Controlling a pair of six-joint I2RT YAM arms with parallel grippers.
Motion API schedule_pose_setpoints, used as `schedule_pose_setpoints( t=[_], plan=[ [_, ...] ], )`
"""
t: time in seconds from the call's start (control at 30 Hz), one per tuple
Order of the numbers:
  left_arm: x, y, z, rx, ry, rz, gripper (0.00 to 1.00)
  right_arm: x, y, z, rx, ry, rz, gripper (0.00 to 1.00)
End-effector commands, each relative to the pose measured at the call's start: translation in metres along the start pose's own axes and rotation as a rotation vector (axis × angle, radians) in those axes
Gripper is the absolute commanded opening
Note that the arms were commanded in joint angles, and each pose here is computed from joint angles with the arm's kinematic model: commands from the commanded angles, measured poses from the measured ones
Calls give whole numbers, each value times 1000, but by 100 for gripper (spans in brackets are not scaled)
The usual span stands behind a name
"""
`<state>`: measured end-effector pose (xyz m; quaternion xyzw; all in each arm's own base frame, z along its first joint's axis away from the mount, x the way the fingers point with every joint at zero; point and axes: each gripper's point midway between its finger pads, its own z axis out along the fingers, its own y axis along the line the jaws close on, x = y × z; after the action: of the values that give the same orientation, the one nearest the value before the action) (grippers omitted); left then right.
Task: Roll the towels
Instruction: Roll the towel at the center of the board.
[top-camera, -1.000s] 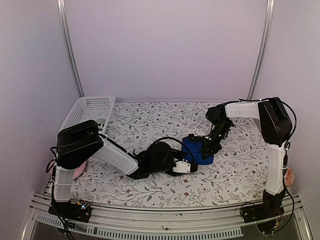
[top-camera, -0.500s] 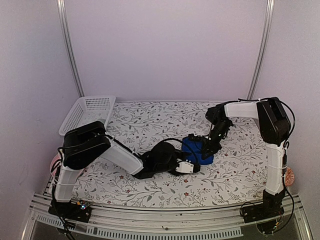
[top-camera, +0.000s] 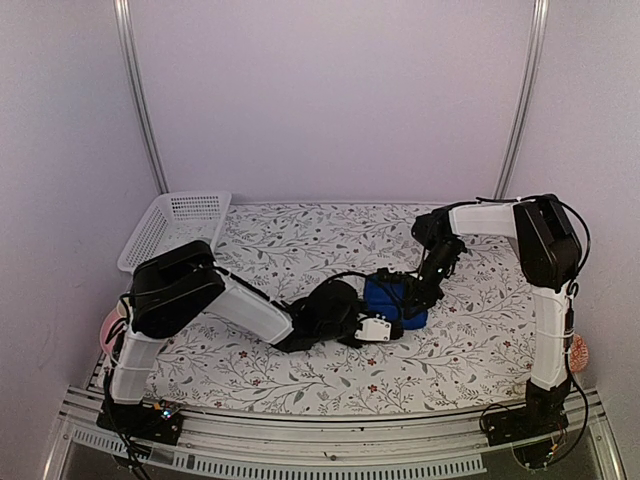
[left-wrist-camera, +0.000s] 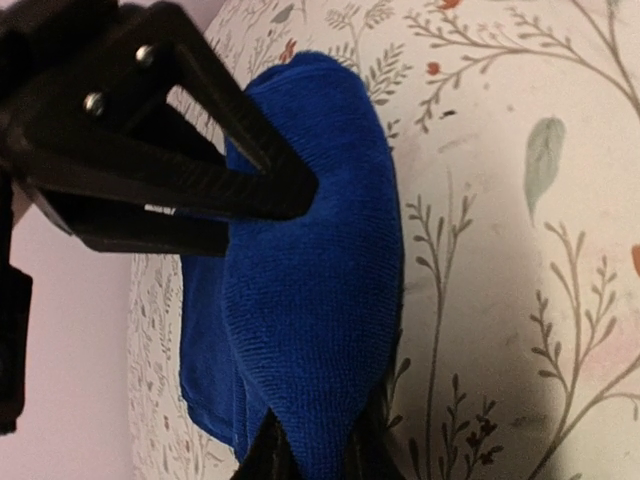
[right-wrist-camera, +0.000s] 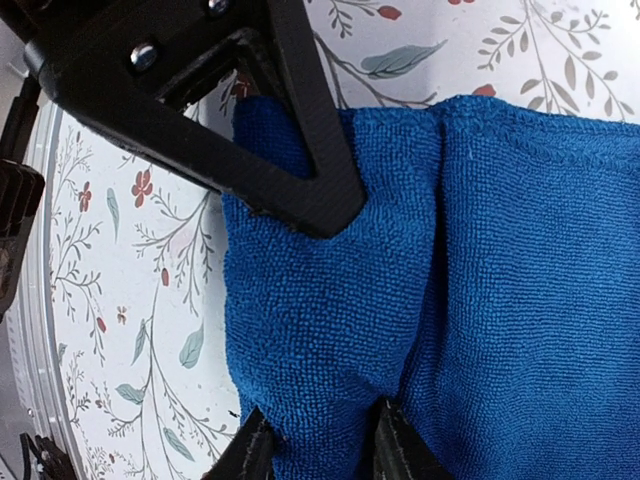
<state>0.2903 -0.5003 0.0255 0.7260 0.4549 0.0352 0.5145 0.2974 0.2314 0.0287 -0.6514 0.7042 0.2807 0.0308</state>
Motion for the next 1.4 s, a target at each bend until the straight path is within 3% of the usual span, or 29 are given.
schedule_pose_setpoints(
  t=[0.0, 0.27, 0.47, 0.73, 0.97, 1.1, 1.37],
  plan=[
    [24, -23, 5, 98, 73, -42, 0, 6, -12, -5, 73, 28, -47, 36],
    [5, -33, -13, 251, 36, -211, 0, -16, -3, -56, 271, -33, -148, 60],
    [4, -48, -19, 391, 66, -386, 0, -17, 10, -86, 472, -50, -238, 67],
    [5, -57, -11, 585, 76, -599, 0, 0, 47, -84, 708, -117, -496, 77],
    [5, -53, -9, 705, 57, -761, 0, 6, 50, -61, 795, -110, -584, 78],
    [14, -60, -5, 770, 80, -837, 2, -11, 43, -45, 875, -98, -641, 77],
    [32, -69, 0, 842, 97, -953, 4, -16, 15, -26, 921, -36, -558, 67]
  ],
)
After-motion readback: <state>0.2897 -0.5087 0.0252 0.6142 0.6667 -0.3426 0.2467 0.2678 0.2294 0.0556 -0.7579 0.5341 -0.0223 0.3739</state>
